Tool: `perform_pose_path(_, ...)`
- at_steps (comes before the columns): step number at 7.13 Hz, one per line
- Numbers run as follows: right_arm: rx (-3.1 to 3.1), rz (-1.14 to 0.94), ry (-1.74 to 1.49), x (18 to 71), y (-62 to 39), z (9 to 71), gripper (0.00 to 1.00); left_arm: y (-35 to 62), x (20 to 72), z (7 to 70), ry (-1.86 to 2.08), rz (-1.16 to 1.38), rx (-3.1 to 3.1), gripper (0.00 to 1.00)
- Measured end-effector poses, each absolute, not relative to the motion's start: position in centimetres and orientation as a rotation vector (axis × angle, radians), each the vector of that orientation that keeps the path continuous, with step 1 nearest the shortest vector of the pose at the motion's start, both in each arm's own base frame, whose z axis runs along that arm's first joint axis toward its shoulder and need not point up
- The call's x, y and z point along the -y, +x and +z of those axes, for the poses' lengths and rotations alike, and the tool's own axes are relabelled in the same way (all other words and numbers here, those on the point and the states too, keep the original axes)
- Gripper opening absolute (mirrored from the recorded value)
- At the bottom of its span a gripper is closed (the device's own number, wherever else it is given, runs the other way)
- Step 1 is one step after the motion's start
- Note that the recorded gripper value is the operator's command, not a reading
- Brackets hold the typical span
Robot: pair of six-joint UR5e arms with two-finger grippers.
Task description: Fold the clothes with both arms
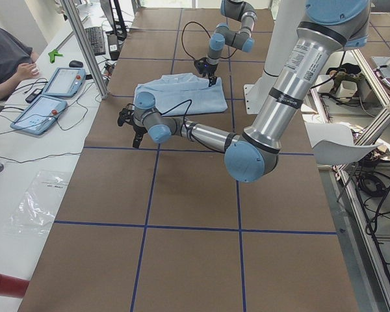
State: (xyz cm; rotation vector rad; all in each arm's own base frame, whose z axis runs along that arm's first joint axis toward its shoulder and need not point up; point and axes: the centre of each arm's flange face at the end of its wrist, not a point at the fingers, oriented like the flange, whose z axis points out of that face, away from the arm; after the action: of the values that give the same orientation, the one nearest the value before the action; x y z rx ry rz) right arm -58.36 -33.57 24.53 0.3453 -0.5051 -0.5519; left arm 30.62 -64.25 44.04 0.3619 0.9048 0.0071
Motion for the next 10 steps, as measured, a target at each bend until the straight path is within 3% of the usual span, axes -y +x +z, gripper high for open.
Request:
perform_pose_path(4,0.507,-0.582,0.346,32.4,-59.1,24.5,0.34,30.6,64.2,44.0,0.362,0.007,-0.905,1.0)
perform_pose_path(10,0.499,-0.594,0.347,31.6,-59.6,24.8,0.38,30.6,64.2,44.0,0.362,0.007,-0.905,1.0)
